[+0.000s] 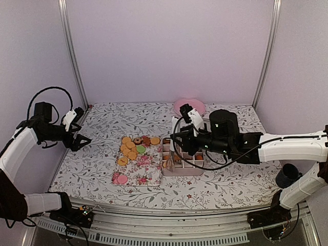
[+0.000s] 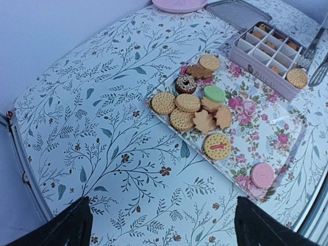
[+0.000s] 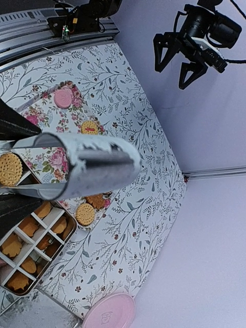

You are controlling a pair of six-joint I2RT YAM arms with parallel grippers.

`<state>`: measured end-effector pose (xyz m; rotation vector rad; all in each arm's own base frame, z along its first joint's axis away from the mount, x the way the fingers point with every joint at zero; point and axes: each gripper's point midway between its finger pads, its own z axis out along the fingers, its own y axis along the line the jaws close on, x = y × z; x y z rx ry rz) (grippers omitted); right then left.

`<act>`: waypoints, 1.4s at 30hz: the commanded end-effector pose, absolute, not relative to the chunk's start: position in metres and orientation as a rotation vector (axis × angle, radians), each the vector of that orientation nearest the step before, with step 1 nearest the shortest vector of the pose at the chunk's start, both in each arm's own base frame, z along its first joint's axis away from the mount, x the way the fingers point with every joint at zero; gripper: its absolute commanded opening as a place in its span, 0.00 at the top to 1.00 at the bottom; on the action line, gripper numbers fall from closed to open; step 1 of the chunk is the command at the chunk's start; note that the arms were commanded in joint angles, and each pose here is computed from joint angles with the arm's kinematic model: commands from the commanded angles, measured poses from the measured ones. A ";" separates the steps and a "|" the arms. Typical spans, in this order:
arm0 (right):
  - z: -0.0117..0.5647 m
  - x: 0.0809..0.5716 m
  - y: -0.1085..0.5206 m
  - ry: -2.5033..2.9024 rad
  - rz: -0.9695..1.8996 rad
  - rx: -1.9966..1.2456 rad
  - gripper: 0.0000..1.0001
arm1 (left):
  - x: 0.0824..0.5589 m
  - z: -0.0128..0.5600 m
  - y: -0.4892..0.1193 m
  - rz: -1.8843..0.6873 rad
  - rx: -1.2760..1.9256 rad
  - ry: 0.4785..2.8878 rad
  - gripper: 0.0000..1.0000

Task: Pack the cookies
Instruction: Adjust the fake cookies in the empty pocket of the box.

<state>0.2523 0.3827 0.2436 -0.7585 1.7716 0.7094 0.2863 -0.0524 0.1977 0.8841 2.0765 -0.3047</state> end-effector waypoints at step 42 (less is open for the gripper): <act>0.277 0.286 0.380 1.683 0.705 -0.631 0.70 | 0.290 0.207 -0.051 -0.293 0.881 2.054 0.03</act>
